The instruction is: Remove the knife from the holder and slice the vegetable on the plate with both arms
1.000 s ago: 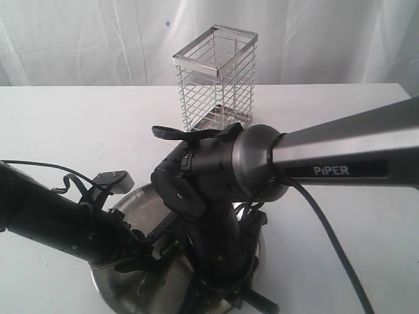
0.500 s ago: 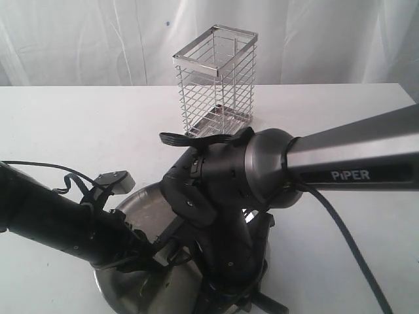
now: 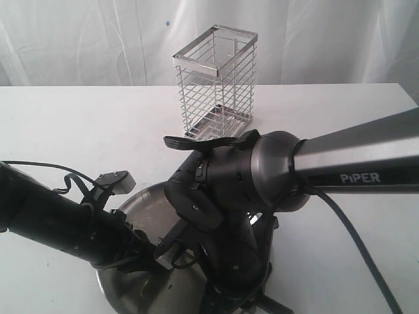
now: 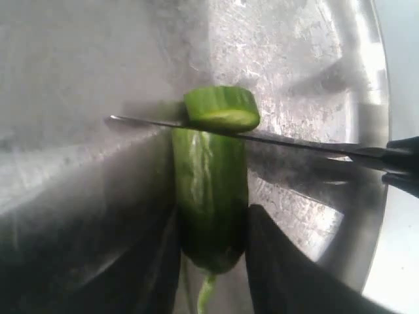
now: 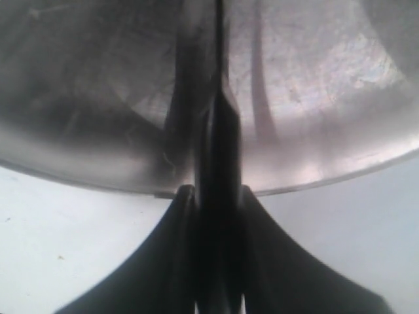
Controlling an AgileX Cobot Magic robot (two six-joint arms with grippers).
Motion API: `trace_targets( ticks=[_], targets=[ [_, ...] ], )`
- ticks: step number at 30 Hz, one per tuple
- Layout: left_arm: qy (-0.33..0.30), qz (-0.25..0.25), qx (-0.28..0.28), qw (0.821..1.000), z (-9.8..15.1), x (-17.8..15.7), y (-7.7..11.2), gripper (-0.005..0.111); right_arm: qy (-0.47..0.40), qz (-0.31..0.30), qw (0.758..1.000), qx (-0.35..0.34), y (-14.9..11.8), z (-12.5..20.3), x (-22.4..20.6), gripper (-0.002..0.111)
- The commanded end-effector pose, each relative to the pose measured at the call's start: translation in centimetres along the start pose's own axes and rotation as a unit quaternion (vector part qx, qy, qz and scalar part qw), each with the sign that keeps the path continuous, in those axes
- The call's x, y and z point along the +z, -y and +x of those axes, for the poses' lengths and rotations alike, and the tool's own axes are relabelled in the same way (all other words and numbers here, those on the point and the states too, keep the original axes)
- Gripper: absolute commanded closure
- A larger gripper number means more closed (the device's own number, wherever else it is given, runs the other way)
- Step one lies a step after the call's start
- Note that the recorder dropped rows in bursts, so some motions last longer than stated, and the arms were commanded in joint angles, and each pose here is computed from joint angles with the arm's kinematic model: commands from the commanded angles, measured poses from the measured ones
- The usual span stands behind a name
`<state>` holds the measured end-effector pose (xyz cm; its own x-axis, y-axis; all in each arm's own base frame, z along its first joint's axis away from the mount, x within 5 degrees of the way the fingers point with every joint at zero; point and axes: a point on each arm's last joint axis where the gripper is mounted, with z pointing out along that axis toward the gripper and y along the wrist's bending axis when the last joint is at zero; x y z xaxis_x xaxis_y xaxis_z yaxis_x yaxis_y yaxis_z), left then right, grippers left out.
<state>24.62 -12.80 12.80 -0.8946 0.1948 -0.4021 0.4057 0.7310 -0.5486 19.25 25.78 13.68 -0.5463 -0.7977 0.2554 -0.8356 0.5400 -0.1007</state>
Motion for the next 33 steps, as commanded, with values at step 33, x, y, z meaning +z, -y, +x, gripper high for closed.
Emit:
trace_targets(
  ticks=[33],
  targets=[
    [0.028, -0.014, -0.026, 0.999, -0.6, -2.1, -1.8, 0.107, -0.051, 0.022, 0.998, -0.018, 0.2, 1.0, 0.0, 0.108]
  ],
)
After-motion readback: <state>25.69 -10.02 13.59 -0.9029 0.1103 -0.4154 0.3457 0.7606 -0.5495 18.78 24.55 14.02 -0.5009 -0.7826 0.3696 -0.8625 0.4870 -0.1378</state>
